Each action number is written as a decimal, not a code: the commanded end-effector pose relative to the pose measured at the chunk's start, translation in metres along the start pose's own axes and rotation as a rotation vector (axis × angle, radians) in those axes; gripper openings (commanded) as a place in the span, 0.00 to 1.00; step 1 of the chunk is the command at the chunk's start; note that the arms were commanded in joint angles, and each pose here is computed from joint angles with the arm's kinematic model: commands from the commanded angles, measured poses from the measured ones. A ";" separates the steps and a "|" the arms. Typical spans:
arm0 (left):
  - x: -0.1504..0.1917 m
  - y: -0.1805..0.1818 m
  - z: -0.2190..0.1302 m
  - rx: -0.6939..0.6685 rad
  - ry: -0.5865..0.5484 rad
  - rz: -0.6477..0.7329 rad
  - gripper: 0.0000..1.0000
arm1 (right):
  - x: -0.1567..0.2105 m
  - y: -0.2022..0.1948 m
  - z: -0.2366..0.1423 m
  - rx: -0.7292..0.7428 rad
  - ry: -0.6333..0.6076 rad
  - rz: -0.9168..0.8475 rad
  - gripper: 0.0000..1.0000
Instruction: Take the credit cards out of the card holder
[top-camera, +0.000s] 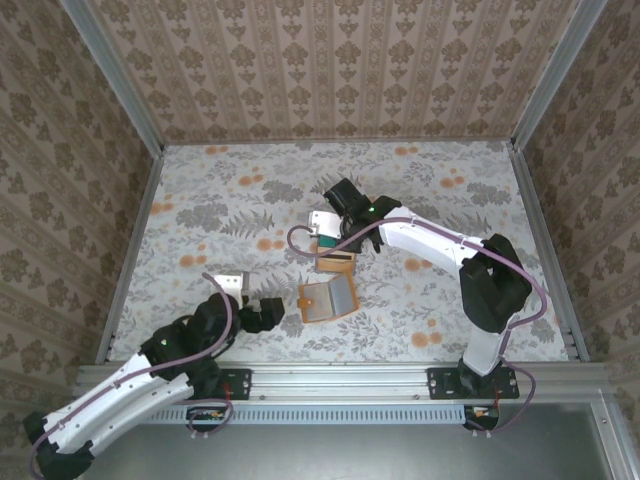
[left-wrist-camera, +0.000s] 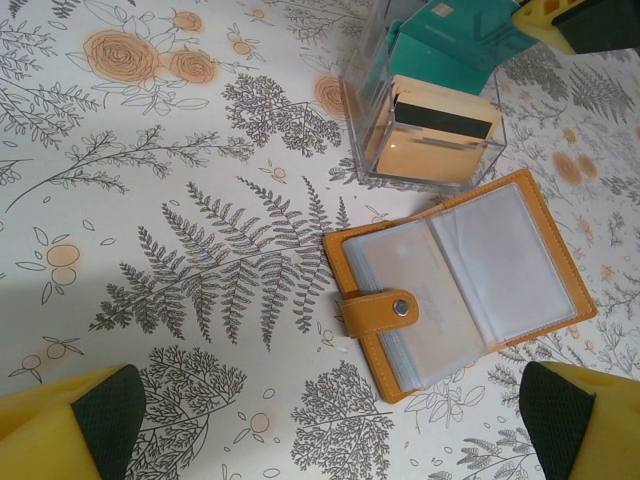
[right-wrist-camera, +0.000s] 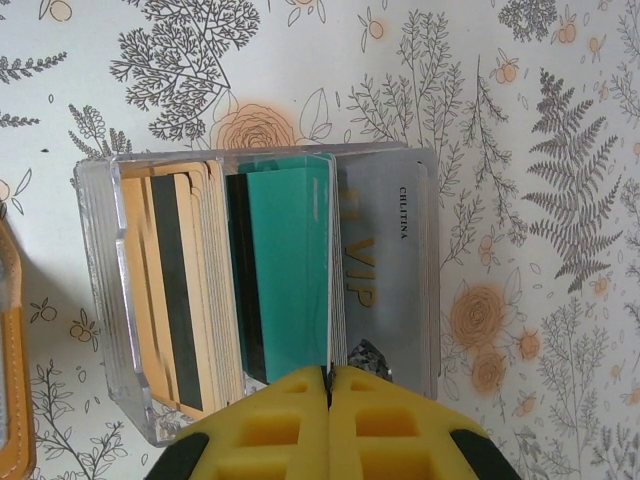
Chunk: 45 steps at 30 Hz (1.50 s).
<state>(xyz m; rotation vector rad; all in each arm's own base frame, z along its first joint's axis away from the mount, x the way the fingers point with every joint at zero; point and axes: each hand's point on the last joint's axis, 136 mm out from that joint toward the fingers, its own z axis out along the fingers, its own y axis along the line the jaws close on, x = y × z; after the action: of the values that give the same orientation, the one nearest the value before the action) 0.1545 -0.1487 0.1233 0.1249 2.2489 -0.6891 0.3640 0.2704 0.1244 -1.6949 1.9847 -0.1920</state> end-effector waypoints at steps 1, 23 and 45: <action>0.004 0.009 0.001 -0.030 0.005 0.009 1.00 | 0.009 0.009 0.009 -0.037 0.031 -0.011 0.00; 0.006 0.012 -0.001 -0.034 0.004 -0.001 1.00 | 0.011 -0.006 0.019 0.002 0.061 0.041 0.37; 0.016 -0.016 0.035 0.063 0.071 -0.117 0.98 | 0.008 0.032 -0.064 -0.102 -0.306 0.977 0.47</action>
<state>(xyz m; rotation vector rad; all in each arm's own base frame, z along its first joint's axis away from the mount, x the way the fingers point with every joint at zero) 0.1566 -0.1688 0.0927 0.0924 2.3431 -0.7364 0.3205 0.2541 0.1844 -0.7737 2.2179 0.3344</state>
